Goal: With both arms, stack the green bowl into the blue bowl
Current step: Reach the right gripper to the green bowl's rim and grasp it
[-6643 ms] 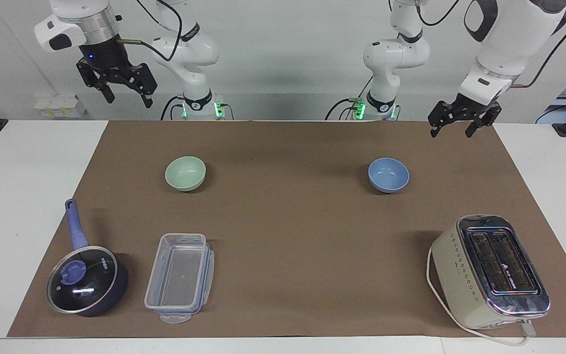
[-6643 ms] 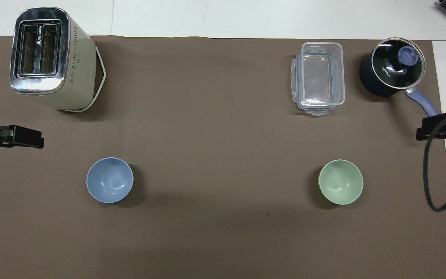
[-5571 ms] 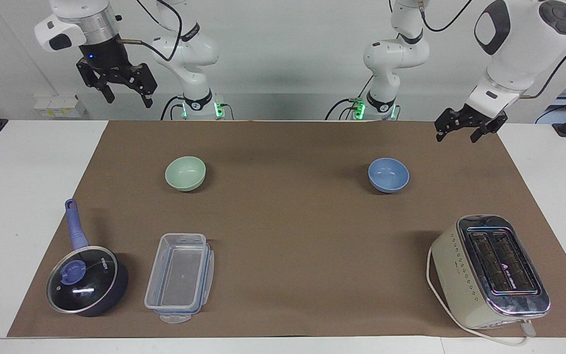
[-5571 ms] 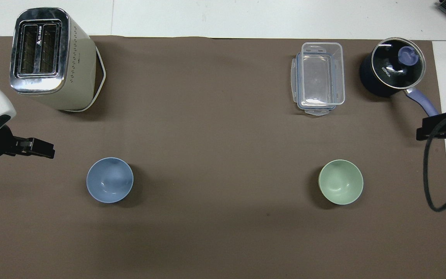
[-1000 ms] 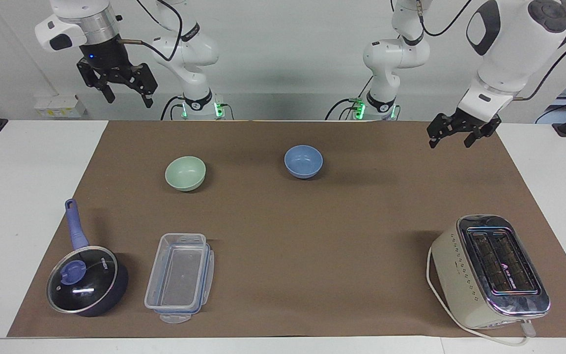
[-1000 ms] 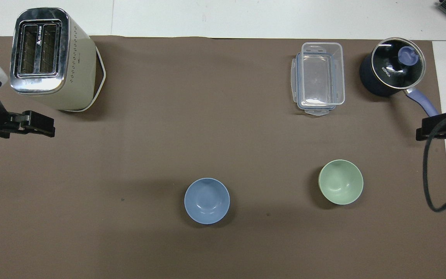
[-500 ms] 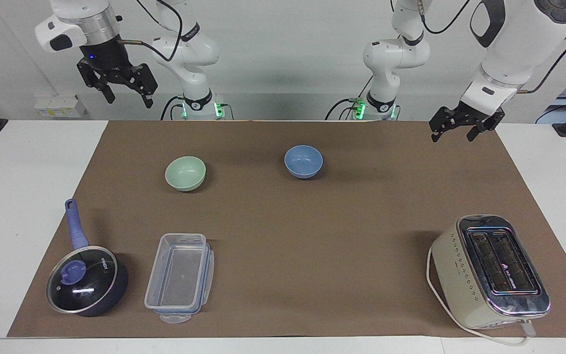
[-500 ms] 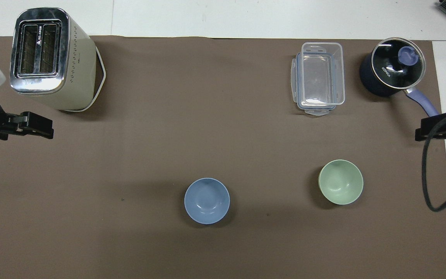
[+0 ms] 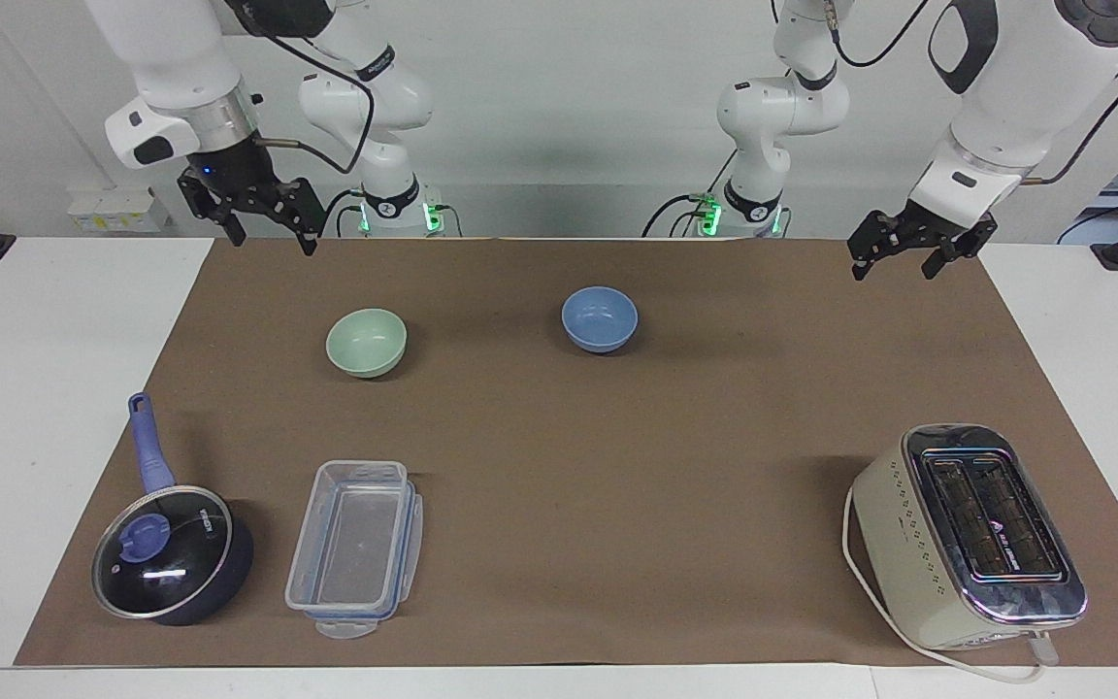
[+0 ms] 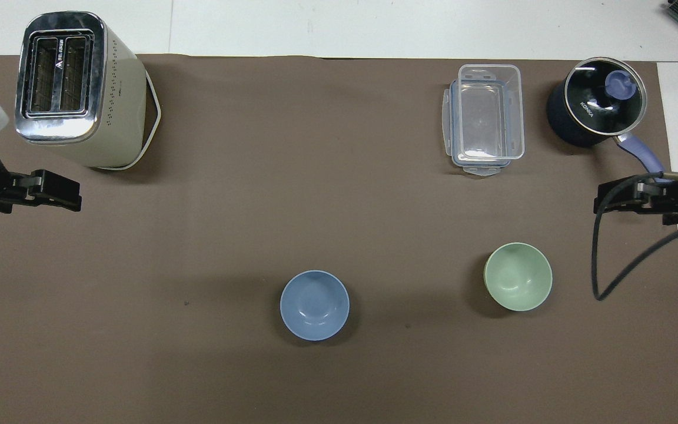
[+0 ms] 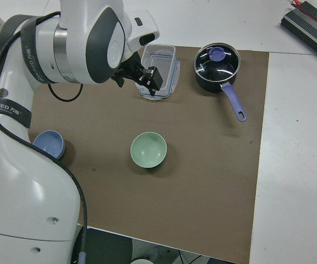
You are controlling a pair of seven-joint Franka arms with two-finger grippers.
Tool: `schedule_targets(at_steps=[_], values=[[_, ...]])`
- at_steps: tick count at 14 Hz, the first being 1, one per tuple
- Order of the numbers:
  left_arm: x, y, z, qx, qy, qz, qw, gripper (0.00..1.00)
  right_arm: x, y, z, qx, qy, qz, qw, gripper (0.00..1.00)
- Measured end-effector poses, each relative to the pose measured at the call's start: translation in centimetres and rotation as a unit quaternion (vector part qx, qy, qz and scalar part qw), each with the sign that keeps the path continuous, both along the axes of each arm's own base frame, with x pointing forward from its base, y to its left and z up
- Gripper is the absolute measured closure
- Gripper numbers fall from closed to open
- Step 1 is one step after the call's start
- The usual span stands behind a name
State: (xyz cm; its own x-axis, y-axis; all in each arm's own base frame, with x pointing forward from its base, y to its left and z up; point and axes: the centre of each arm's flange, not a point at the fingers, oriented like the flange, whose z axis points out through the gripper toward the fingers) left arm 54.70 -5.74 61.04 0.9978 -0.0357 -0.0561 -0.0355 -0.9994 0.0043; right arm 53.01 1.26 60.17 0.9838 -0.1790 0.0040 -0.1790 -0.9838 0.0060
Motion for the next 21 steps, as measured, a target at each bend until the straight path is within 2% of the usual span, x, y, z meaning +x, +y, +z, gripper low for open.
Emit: schedule_targets(at_steps=[6, 10, 12, 16, 20, 21], values=[[0.0, 0.0, 0.0, 0.000, 0.000, 0.000, 1.000, 0.00, -1.4, 0.0, -12.3, 0.000, -0.001, 0.001, 1.000, 0.00], [0.0, 0.0, 0.0, 0.000, 0.000, 0.000, 1.000, 0.00, -3.6, -0.5, -20.7, 0.000, -0.002, 0.011, 1.000, 0.00], [0.0, 0.0, 0.0, 0.000, 0.000, 0.000, 1.000, 0.00, -4.6, -1.1, -22.8, 0.000, 0.004, 0.016, 1.000, 0.00], [0.0, 0.0, 0.0, 0.000, 0.000, 0.000, 1.000, 0.00, -5.7, -2.9, -26.5, 0.001, 0.002, 0.028, 1.000, 0.00], [0.0, 0.0, 0.0, 0.000, 0.000, 0.000, 1.000, 0.00, -5.9, -3.3, -28.0, 0.002, 0.009, 0.034, 0.999, 0.01], [0.0, 0.0, 0.0, 0.000, 0.000, 0.000, 1.000, 0.00, -5.9, -3.3, -28.0, 0.002, 0.009, 0.038, 0.999, 0.04]])
